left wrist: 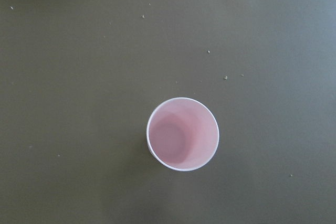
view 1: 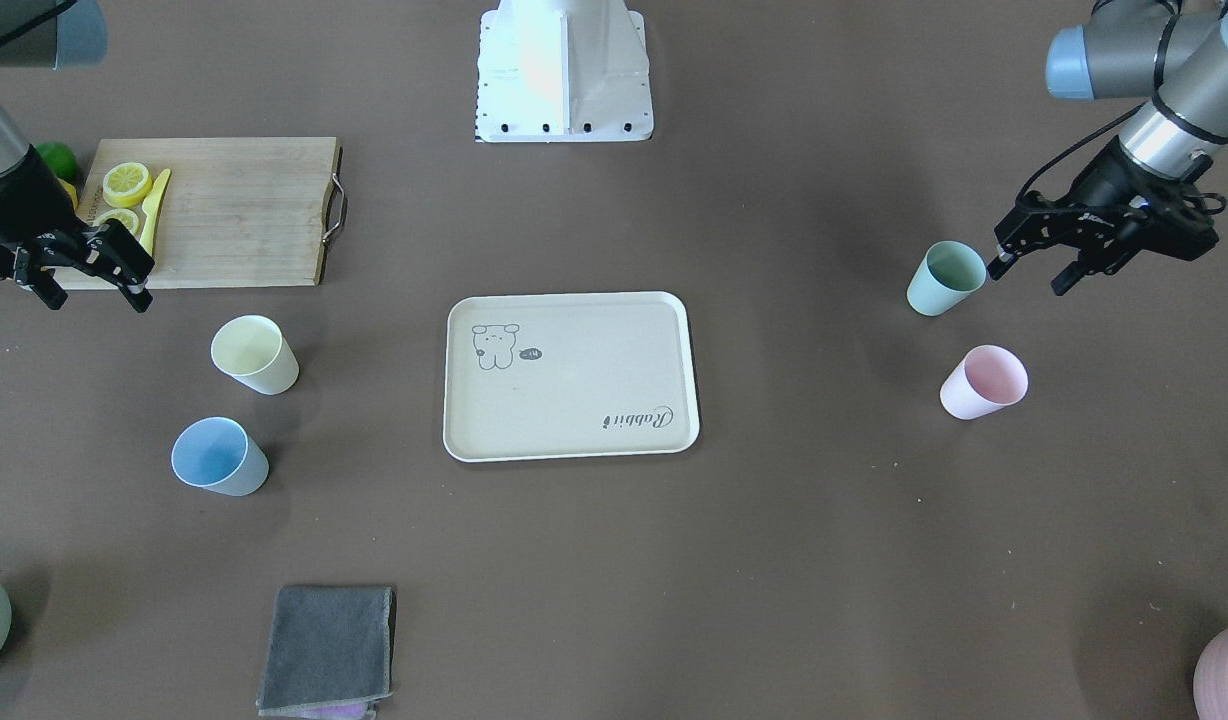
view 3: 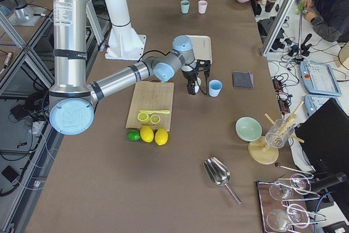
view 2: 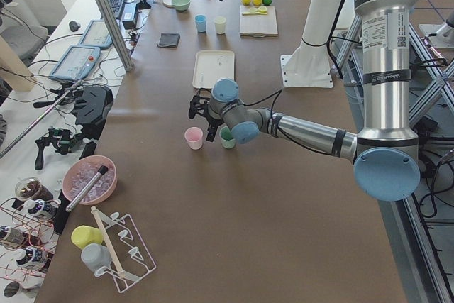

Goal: Place all cups on tray

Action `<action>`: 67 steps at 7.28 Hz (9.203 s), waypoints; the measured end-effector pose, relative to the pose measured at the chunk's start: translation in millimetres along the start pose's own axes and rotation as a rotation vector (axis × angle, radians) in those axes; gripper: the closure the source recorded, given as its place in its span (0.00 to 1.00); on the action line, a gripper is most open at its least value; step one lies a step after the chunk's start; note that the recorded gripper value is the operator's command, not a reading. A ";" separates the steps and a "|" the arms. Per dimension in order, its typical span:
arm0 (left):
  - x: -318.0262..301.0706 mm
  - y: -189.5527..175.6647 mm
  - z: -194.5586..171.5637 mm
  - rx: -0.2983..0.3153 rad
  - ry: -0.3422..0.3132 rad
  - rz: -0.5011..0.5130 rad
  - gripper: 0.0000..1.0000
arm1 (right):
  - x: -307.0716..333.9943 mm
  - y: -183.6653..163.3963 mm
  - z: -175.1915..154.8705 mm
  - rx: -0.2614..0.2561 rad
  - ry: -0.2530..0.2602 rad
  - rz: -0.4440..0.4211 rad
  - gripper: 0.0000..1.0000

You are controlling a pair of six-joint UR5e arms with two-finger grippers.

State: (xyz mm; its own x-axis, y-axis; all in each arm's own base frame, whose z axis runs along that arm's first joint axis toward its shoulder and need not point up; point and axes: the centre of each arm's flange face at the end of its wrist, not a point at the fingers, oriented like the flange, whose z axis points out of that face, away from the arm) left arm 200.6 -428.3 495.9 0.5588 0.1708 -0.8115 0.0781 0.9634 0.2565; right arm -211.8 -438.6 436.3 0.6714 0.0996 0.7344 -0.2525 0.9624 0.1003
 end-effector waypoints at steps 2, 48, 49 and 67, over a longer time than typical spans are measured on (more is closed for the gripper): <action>-1.6 32.9 22.1 -0.054 -0.038 0.019 0.48 | -1.1 4.6 3.7 -0.007 0.005 -0.005 0.00; 20.7 -185.9 60.3 -0.111 -0.178 0.197 0.08 | -263.8 -14.0 -54.6 -0.151 0.002 0.230 1.00; -1.7 -177.7 73.4 -0.107 -0.174 0.202 0.08 | -286.0 -3.0 -51.2 -0.147 0.020 0.235 1.00; -27.9 -107.1 68.1 -0.151 -0.058 0.164 1.00 | -345.5 47.8 38.0 -0.162 0.093 0.175 1.00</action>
State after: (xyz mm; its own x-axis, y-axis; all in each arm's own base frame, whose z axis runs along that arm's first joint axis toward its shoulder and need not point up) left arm 232.9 -550.3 526.8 0.6005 0.3197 -0.7329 -0.1398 0.9444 0.2975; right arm -482.3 -436.6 212.9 0.6903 0.2840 0.6654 -0.2609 0.9556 -0.1372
